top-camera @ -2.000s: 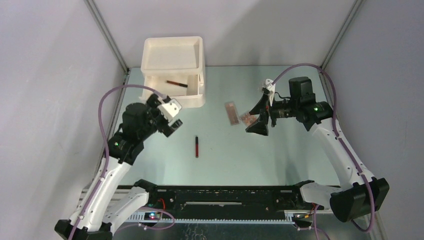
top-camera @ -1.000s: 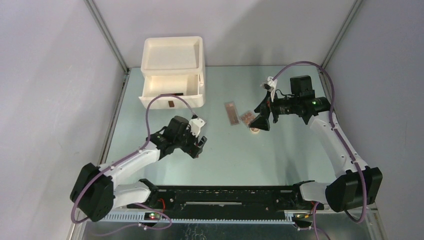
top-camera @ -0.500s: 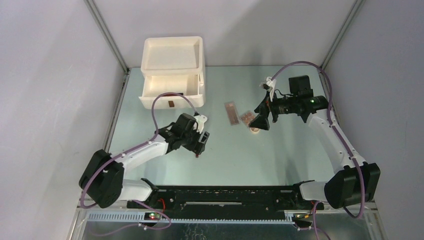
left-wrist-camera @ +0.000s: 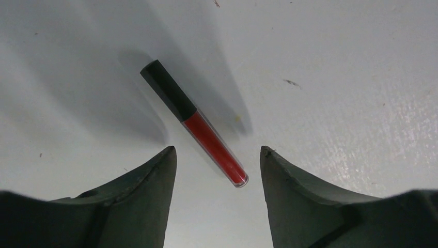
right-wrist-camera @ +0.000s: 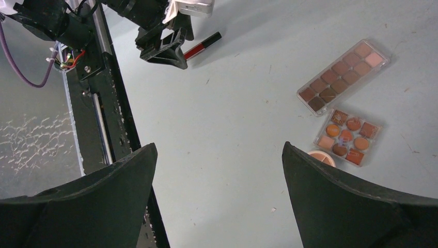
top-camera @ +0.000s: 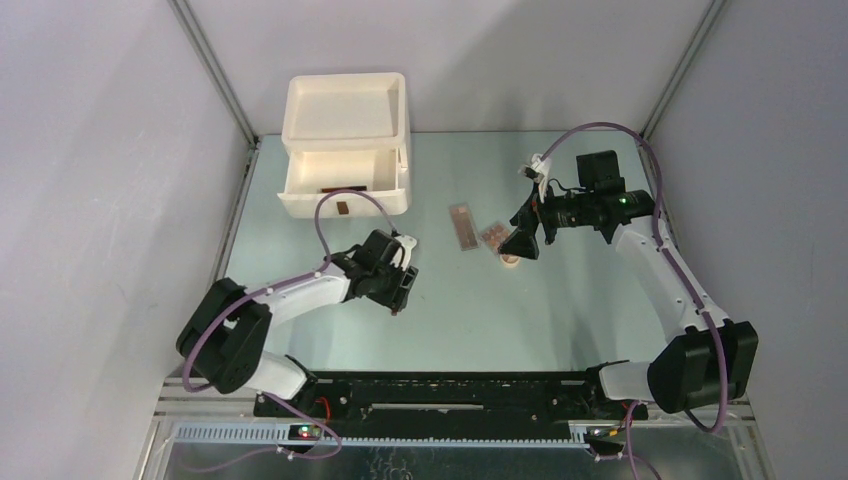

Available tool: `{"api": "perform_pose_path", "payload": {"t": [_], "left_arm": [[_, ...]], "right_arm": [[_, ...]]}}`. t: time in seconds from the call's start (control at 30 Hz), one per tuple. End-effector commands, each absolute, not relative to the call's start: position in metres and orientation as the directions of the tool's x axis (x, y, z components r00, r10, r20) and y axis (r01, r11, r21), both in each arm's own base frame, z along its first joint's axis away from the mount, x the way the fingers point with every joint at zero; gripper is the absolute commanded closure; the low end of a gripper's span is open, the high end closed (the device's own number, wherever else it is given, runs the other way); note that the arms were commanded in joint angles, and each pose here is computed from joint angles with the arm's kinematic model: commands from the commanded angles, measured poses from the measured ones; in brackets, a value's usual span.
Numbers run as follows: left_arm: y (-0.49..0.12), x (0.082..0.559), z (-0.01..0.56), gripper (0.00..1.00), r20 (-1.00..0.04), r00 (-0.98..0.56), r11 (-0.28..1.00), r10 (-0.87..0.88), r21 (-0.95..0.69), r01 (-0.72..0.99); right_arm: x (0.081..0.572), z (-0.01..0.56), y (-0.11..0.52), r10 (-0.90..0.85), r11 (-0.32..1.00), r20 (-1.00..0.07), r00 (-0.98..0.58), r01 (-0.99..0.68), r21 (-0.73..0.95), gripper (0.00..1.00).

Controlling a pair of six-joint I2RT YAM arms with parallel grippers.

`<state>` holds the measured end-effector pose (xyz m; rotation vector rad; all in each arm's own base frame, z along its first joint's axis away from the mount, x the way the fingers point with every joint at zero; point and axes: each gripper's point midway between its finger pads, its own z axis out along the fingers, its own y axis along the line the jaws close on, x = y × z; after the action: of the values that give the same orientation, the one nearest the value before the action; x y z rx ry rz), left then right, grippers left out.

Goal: Organize the makeup
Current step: Pick up the lipstick at the center of the board.

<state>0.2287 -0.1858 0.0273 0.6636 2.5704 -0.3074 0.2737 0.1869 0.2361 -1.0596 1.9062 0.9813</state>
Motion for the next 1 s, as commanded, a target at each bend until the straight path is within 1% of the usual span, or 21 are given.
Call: {"api": "perform_pose_path", "payload": {"t": [0.0,0.57,0.67,0.73,0.83,0.87,0.97], "left_arm": [[-0.2,0.246,0.04,0.36,-0.514,-0.772,0.867,0.374,-0.102,0.488],[-0.214,0.236,0.027,0.6,-0.473,-0.765,0.831,0.438,-0.112,0.545],[-0.218,0.233,0.022,0.65,-0.455,-0.765,0.82,0.456,-0.12,0.56],[-0.22,0.232,0.022,0.71,-0.455,-0.758,0.811,0.467,-0.12,0.572],[-0.223,0.233,0.028,0.78,-0.475,-0.741,0.8,0.476,-0.116,0.588],[-0.223,0.233,0.031,0.78,-0.483,-0.733,0.795,0.479,-0.115,0.595],[-0.227,0.236,0.044,0.84,-0.523,-0.698,0.773,0.49,-0.11,0.625]], "right_arm": [[0.275,0.233,0.184,-0.341,0.371,-0.857,-0.387,-0.893,0.256,0.0],[0.273,0.234,0.184,-0.342,0.359,-0.859,-0.38,-0.898,0.255,0.0],[0.272,0.234,0.185,-0.341,0.356,-0.859,-0.382,-0.898,0.258,0.0],[0.272,0.235,0.185,-0.341,0.356,-0.86,-0.38,-0.899,0.256,0.0],[0.271,0.235,0.185,-0.342,0.354,-0.861,-0.376,-0.9,0.253,0.0],[0.271,0.235,0.184,-0.341,0.354,-0.862,-0.375,-0.901,0.252,0.0],[0.27,0.237,0.184,-0.342,0.353,-0.864,-0.371,-0.902,0.248,0.0]]}}
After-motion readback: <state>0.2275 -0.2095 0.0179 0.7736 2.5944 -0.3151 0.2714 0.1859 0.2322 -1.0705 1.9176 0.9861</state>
